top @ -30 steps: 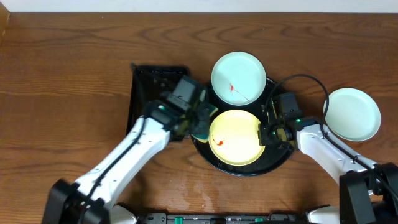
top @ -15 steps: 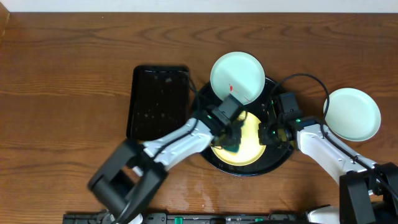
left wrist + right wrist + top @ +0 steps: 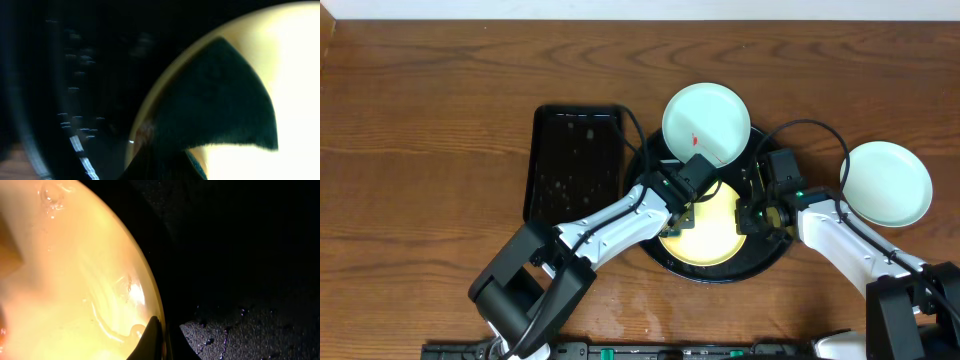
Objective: Clean dirty plates on tray and stack at the side
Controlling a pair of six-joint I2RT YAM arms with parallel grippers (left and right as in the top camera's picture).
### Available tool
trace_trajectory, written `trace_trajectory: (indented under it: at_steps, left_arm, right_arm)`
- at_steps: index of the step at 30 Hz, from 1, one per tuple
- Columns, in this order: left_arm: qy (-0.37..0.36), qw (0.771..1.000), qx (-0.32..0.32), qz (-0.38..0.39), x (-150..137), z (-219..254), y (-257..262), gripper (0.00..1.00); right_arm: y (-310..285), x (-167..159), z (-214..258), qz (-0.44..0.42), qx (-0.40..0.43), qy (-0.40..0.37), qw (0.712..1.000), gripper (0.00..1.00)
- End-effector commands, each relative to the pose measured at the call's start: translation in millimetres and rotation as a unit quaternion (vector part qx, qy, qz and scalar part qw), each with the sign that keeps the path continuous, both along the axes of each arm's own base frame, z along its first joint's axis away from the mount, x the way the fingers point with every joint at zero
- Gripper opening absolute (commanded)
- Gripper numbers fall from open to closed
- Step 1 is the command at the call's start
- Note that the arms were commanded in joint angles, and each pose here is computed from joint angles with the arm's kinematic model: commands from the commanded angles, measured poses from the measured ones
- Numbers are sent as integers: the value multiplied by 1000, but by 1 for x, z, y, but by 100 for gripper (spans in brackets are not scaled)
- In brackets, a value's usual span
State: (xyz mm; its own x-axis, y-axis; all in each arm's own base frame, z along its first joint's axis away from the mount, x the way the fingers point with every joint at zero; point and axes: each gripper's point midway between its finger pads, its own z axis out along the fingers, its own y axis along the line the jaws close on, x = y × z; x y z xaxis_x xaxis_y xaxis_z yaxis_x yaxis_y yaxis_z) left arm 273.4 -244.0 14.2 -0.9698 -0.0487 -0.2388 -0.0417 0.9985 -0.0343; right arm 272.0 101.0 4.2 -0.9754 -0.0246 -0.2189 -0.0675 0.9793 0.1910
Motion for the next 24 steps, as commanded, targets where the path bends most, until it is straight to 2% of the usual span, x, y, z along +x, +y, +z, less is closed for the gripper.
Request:
trace_trajectory:
  at_steps: [1,5,8,12,15,19,24]
  left_arm:
    - [-55,986,152,31,22,-7,66,8]
    - [-74,980,181,34,30,7,73,8]
    - [-69,985,155,34,30,4,63,8]
    - [-13,999,47,20,19,-13,22,7]
    - [41,998,-45,2,6,-25,-15,7]
    - [94,981,-165,-32,-4,-32,-66,7]
    - [116,957,-256,-67,-8,-28,-104,8]
  right_arm:
    - [-16,-1,-2,-13,-44,-2,999,1]
    - [-18,-1,-3,-14,-51,-2,999,1]
    - [-18,-1,-3,-14,-51,-2,999,1]
    - [-19,-1,-3,-15,-51,-2,999,1]
    - [-18,-1,-3,-15,-51,-2,999,1]
    - [-18,-1,-3,-14,-51,-2,999,1]
    - [-18,-2,-3,-12,-51,-2,999,1]
